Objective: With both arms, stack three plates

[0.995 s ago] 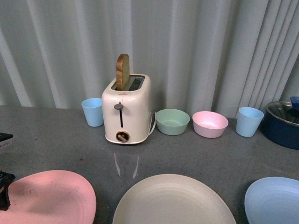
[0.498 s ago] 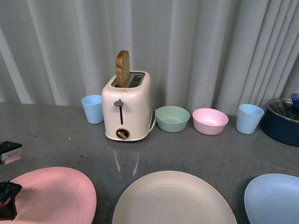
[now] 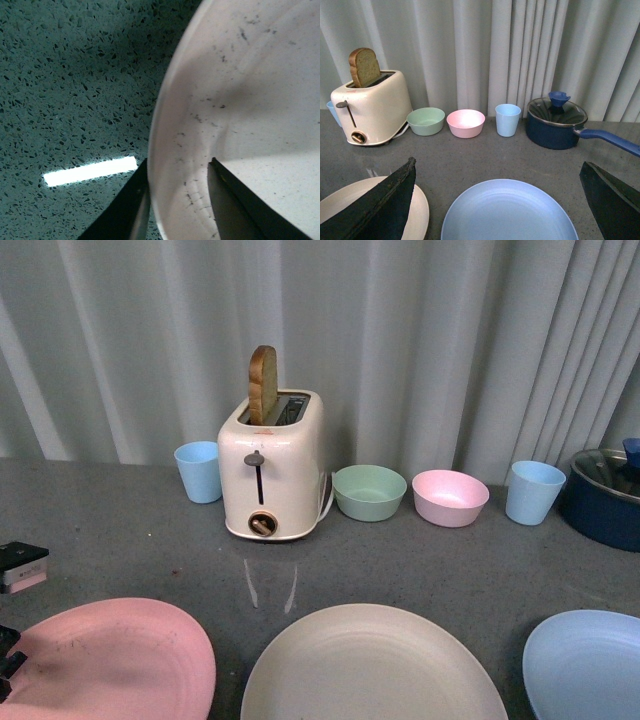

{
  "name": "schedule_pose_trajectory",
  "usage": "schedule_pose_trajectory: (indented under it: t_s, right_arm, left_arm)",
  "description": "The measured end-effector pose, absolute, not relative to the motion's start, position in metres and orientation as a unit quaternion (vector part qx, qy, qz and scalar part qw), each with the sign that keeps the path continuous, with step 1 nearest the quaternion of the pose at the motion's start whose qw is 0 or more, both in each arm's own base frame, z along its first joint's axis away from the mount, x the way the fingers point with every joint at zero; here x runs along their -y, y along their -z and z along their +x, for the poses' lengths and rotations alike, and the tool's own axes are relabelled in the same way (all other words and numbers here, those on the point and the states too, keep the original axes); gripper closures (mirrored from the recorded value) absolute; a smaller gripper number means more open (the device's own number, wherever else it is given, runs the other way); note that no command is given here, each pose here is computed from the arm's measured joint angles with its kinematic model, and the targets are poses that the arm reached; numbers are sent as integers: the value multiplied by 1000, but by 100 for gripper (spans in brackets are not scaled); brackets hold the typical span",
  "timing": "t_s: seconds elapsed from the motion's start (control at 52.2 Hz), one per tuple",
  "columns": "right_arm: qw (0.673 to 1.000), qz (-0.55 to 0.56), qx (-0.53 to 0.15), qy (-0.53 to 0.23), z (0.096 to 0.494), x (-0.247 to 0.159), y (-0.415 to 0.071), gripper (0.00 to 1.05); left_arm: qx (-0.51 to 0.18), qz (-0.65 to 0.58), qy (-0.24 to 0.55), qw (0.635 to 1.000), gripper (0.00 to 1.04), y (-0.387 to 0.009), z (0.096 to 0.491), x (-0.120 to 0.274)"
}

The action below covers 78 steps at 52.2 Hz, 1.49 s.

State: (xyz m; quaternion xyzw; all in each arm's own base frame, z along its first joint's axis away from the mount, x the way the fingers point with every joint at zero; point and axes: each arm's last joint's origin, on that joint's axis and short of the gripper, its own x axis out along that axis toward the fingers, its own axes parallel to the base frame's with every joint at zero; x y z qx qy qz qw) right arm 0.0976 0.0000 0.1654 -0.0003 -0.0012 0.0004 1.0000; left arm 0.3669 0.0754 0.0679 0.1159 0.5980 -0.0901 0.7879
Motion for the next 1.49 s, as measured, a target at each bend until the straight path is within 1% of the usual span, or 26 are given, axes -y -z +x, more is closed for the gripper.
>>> schedule_pose_trajectory:
  t_s: [0.057,0.115,0.153,0.364,0.555,0.632,0.785,0.861,1.148,1.206,1.34,1.493]
  right_arm:
    - [1000,0,1,0,98,0,-165,7]
    - [1000,0,1,0,98,0,-165,7]
    - [1000,0,1,0,98,0,-165,7]
    - [1000,0,1,0,98,0,-165,7]
    - [1000,0,1,0,98,0,-165,7]
    - [1000,0,1,0,98,0,-165,7]
    - [1000,0,1,0,98,0,-165,7]
    - [1000,0,1,0,98,0,-165,7]
    - [1000,0,1,0,98,0,-165,7]
    - [1000,0,1,0,98,0,-165,7]
    - [1000,0,1,0,98,0,-165,7]
    - [1000,0,1,0,98,0,-165,7]
  left_arm:
    - [-597,116,90,788,86,-68,367,-76]
    - [-593,112,93,792,96,-70,367,-76]
    - [-590,110,95,794,100,-71,368,-76]
    - [-590,108,93,795,100,-73,368,-79]
    - [-586,94,101,798,100,-86,371,-83]
    - [-578,92,101,804,101,-99,376,-86]
    - [-551,89,92,825,101,-142,388,-94]
    - [-546,78,95,829,101,-156,389,-97]
    - [-530,-37,129,838,101,-211,392,-101]
    - [-530,-48,133,836,101,-222,391,-95]
    - [-528,-43,146,836,101,-231,389,-75]
    - [-540,-36,179,822,101,-221,388,-31]
